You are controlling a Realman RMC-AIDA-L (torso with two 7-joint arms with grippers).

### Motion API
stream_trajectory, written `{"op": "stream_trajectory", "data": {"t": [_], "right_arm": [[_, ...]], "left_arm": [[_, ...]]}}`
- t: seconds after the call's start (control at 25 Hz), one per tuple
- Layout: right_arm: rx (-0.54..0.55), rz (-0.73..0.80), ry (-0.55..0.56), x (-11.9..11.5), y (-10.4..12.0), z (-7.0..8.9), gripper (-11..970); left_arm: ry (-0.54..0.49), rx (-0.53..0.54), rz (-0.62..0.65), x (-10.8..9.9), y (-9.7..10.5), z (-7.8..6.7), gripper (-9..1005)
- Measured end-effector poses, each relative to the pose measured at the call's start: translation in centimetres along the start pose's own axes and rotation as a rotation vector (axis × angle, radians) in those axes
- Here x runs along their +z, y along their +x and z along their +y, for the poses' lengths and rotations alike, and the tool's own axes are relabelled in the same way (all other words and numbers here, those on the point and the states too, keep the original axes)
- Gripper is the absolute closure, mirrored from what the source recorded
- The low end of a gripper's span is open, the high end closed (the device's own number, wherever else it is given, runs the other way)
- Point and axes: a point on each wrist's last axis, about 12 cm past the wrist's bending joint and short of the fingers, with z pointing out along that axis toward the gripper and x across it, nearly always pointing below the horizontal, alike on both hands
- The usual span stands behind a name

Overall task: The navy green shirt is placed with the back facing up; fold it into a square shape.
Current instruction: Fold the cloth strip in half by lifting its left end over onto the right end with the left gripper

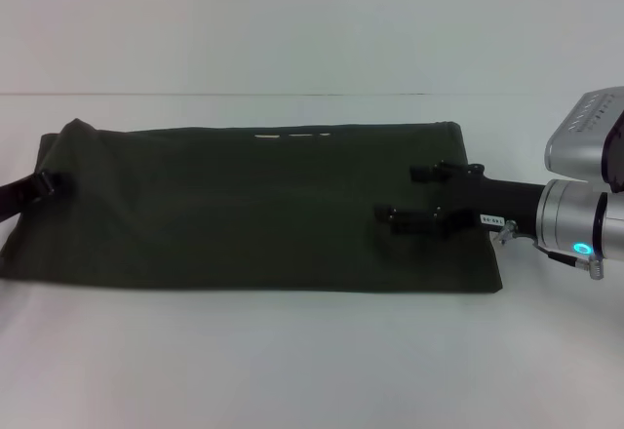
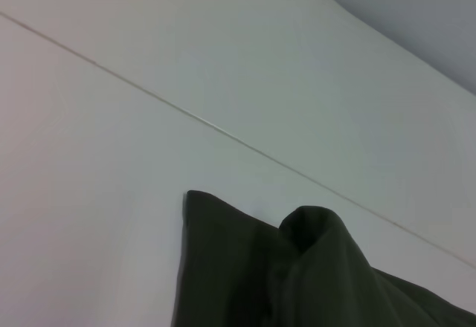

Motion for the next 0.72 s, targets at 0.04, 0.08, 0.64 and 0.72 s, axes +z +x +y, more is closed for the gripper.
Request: {"op": "stream_trajectory", "data": {"t": [0.04,0.08,0.64,0.72], "right_arm": [[-0.001,0.0,0.0,0.0,-0.1,0.0,34],[-0.002,-0.001,-0.001,0.1,-0.1,0.0,34],[0.005,-0.002,0.001,0.1,-0.2,0.0,34],[0.011,-0.003,0.0,0.2,-0.2,0.0,34]], "left_arm": [[-0.001,0.006,-0.001,0.0,0.1,0.0,801],[-0.002,0.011,-0.002,0.1,0.1,-0.1,791],[-0.04,0.034,-0.094,-1.1,-2.0,0.5,341],[0.02,0.035,-0.076,-1.4,-2.1,-0.2,300]]}}
